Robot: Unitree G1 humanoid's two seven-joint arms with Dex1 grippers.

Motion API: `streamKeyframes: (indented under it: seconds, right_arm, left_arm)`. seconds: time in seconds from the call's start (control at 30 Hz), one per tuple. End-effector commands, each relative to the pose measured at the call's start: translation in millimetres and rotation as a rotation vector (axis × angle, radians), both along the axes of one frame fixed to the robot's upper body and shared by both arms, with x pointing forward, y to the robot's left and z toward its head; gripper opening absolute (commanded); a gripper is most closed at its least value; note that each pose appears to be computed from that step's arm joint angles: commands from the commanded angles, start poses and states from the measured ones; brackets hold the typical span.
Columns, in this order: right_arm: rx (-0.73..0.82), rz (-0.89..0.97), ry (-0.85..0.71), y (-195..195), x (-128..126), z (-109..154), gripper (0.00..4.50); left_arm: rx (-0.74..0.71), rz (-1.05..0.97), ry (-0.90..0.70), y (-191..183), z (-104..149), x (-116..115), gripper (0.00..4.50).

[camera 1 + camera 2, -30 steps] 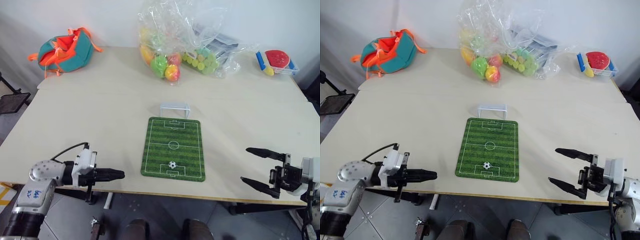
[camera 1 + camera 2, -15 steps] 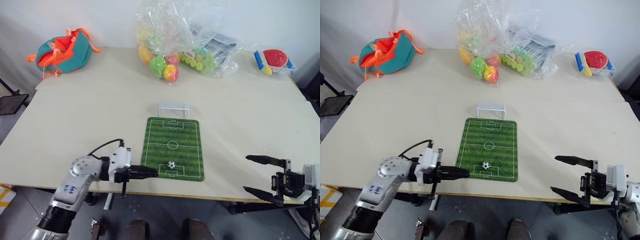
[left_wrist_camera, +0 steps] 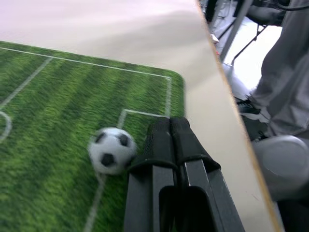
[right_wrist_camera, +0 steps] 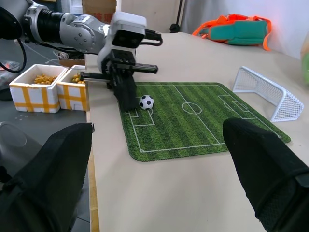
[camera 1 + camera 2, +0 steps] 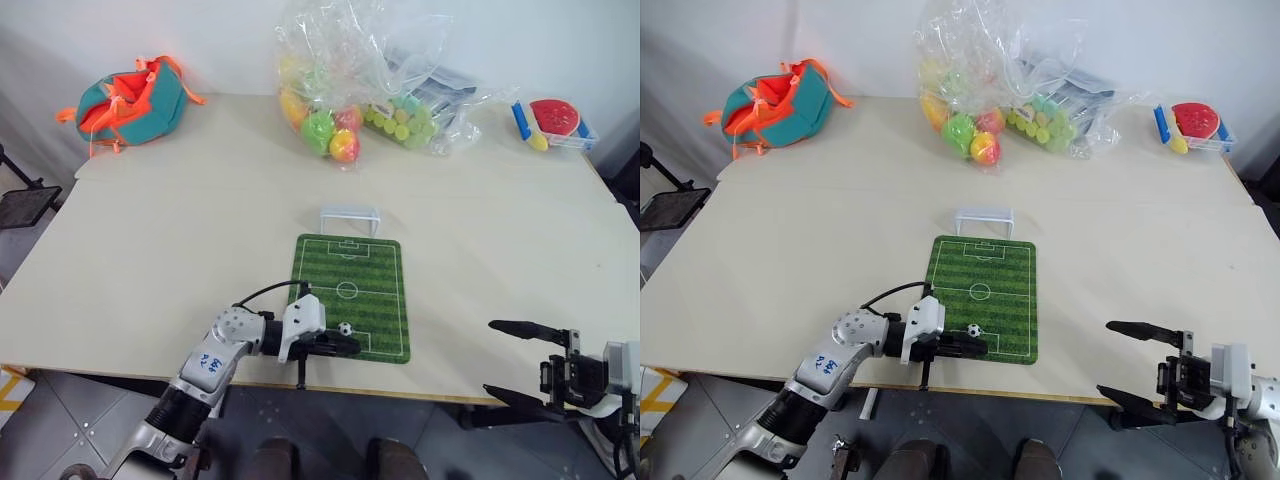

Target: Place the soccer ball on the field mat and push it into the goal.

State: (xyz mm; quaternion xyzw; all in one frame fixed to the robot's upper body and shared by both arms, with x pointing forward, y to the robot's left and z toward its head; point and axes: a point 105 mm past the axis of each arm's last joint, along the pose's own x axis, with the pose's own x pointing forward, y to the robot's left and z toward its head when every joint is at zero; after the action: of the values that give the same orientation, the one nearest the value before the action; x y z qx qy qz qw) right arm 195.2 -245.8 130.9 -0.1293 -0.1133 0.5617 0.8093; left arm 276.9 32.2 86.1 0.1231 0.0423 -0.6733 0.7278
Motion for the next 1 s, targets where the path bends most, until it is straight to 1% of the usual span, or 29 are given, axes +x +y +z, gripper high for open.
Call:
streamKeyframes:
  seconds: [0.03,0.1,0.13,0.17,0.23,0.3,0.43,0.47,0.53,0.57,0.67,0.73,0.83,0.93,1.0]
  right_arm:
    - [-0.001,0.005,-0.041,0,-6,7,4.5]
    - [0.016,-0.037,-0.05,-3,-8,3,4.5]
    - [0.038,-0.083,-0.067,-6,-6,2,4.5]
    - [0.07,-0.139,-0.082,-9,-3,1,4.5]
    - [0.114,-0.211,-0.104,-13,2,2,4.5]
    - [0.136,-0.239,-0.112,-12,6,0,4.5]
    - [0.173,-0.289,-0.114,-9,17,-4,4.5]
    - [0.171,-0.287,-0.115,-7,18,-5,4.5]
    - [0.181,-0.297,-0.125,-7,24,-6,4.5]
    - [0.194,-0.314,-0.134,-8,28,-5,4.5]
    - [0.209,-0.34,-0.152,-14,39,-5,4.5]
    - [0.213,-0.335,-0.157,-17,42,-5,4.5]
    - [0.217,-0.323,-0.149,-20,46,-8,4.5]
    - [0.206,-0.303,-0.151,-21,51,-7,4.5]
    - [0.194,-0.285,-0.153,-20,53,-6,4.5]
  left_arm:
    - [-0.007,0.076,-0.04,0,5,16,0.01]
    - [-0.021,0.19,-0.109,1,13,41,0.01]
    - [-0.058,0.278,-0.177,4,25,58,0.01]
    - [-0.102,0.335,-0.205,6,35,70,0.01]
    - [-0.17,0.343,-0.217,6,47,75,0.01]
    - [-0.218,0.309,-0.215,11,55,70,0.01]
    - [-0.291,0.251,-0.314,54,79,50,0.01]
    - [-0.288,0.242,-0.308,62,80,46,0.01]
    - [-0.246,0.262,-0.321,94,86,40,0.01]
    - [-0.213,0.288,-0.353,112,90,37,0.01]
    - [-0.137,0.408,-0.373,163,97,30,0.01]
    - [-0.124,0.476,-0.347,184,98,27,0.01]
    - [-0.089,0.596,-0.302,221,91,21,0.01]
    - [-0.069,0.698,-0.261,245,83,13,0.01]
    - [-0.056,0.743,-0.25,252,77,9,0.01]
